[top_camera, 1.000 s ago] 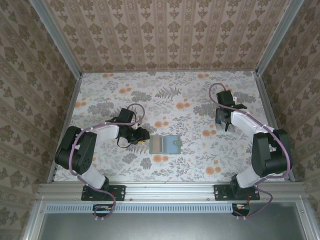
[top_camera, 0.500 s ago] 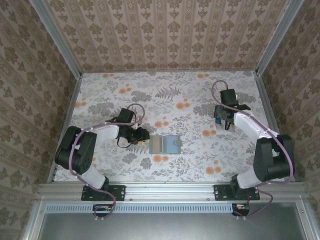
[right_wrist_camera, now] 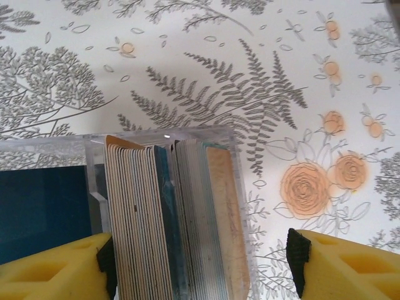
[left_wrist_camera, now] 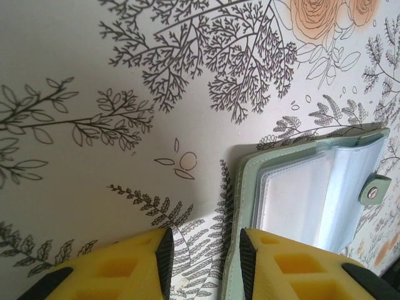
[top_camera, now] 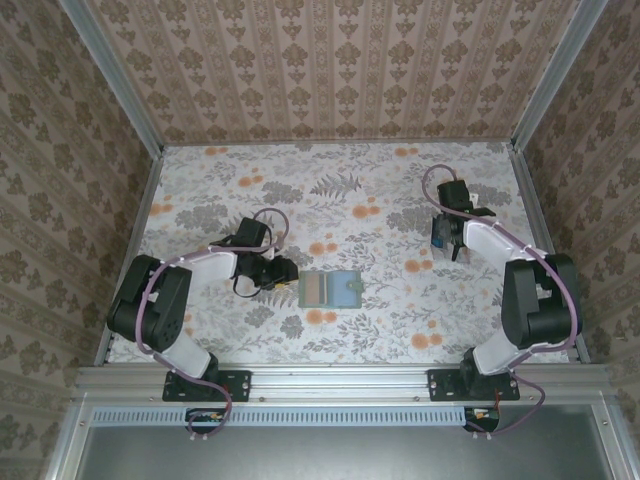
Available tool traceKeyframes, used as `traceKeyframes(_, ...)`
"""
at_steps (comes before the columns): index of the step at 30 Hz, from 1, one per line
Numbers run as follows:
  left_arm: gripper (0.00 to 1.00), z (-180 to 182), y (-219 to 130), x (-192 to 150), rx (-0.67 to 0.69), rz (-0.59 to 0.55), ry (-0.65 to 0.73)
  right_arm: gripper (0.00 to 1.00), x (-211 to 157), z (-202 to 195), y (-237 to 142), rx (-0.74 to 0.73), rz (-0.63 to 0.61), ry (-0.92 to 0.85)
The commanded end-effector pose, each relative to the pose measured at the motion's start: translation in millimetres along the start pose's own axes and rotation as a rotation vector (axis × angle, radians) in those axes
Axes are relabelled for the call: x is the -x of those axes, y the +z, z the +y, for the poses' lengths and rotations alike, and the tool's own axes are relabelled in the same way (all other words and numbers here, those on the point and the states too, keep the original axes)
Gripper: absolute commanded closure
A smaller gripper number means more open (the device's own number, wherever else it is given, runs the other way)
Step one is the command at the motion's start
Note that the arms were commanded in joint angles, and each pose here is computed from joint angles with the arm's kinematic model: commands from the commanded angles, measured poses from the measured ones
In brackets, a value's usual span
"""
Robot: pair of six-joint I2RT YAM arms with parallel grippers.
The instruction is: Put the credit cards into the card holder
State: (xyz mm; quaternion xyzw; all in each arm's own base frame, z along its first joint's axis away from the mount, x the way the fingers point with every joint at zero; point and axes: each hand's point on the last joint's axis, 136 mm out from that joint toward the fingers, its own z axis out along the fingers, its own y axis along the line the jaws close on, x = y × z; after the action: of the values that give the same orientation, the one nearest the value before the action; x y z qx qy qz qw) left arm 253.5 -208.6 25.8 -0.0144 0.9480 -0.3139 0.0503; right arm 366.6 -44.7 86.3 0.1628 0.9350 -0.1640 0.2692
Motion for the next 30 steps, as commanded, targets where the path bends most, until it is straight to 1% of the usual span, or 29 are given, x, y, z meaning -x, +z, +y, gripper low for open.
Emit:
traceKeyframes(1, 0.64, 2.9, -4.2, -4.8, 0.026, 0.012, -0.005, 0.28, 3.8, -24.2, -11.5, -0.095, -0.052, 0.03)
traceKeyframes(6, 0.64, 0.9, -5.2, -1.2, 0.02, -0.003, -0.012, 0.31, 5.1, -26.0, -15.9, -0.094, -0.057, 0.033)
traceKeyframes(10, 0.64, -0.4, -6.3, -2.6, 0.025, 0.009, -0.012, 0.41, 5.9, -24.8, -18.9, -0.072, -0.074, 0.039)
traceKeyframes(12, 0.64, 0.0, -7.0, -2.7, 0.025, -0.005, -0.013, 0.44, 6.0, -25.1, -19.9, -0.073, -0.075, 0.039)
traceKeyframes(15, 0.64, 1.5, -6.6, -5.7, 0.029, 0.004, -0.016, 0.53, 4.8, -23.4, -18.0, -0.065, -0.076, 0.041)
traceKeyframes(19, 0.64, 3.5, -7.9, -9.0, 0.028, -0.008, -0.021, 0.69, 5.5, -21.5, -18.8, -0.056, -0.063, 0.03)
traceKeyframes(22, 0.64, 3.3, -9.3, -10.1, 0.036, 0.003, -0.013, 0.8, 5.3, -19.4, -20.5, -0.035, -0.073, 0.032)
traceKeyframes(24, 0.64, 3.7, -10.3, -10.6, 0.036, -0.005, -0.013, 0.83, 6.0, -19.8, -22.5, -0.034, -0.07, 0.025)
traceKeyframes(30, 0.64, 2.7, -10.0, -10.8, 0.03, -0.004, -0.011, 0.98, 7.2, -17.0, -28.0, -0.002, -0.076, 0.024)
